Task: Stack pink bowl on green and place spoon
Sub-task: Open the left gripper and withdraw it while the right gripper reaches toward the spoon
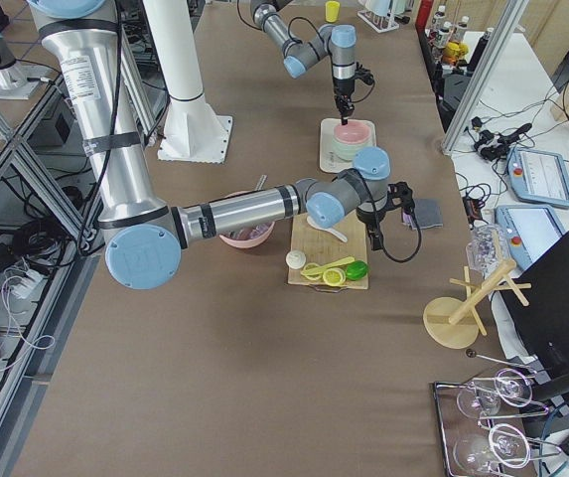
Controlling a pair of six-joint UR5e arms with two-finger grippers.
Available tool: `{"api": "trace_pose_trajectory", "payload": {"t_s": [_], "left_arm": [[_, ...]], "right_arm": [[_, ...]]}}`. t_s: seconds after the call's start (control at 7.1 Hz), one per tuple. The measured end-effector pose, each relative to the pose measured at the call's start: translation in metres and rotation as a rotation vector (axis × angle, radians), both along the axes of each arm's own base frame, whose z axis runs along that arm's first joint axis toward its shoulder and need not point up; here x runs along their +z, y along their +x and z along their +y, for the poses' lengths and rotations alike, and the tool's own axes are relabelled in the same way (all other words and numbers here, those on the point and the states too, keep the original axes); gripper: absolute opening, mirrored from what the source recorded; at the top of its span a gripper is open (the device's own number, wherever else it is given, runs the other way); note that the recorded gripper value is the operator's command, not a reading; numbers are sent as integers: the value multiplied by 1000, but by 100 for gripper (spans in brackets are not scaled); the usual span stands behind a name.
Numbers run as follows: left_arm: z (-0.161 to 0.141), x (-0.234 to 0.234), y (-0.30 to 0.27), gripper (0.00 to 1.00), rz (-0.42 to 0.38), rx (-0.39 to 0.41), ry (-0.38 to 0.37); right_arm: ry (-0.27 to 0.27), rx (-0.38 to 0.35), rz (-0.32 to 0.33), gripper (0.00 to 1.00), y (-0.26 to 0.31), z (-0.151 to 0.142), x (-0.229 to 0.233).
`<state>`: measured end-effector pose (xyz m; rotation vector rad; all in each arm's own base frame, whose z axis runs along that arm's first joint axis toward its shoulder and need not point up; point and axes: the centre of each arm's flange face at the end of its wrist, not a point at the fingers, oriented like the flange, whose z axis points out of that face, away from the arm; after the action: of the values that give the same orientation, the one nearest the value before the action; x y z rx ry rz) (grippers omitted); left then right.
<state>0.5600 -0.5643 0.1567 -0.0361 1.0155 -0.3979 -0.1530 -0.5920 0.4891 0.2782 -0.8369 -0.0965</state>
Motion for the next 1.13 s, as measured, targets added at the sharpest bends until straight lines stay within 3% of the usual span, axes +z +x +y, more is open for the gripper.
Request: {"api": "trace_pose_trajectory", "payload": {"t_s": [0.56,0.85,1.13], "left_arm": [[-8,-1,-23,99,5,45,60],[-30,41,-109,99,-11,140,79],[-47,107,-244,99,-103,234,172]], "right_arm": [[-2,-2,1,100,-2,0,1],[-11,-3,4,100,0,4,7],[-58,16,1,100,2,12,18]]}}
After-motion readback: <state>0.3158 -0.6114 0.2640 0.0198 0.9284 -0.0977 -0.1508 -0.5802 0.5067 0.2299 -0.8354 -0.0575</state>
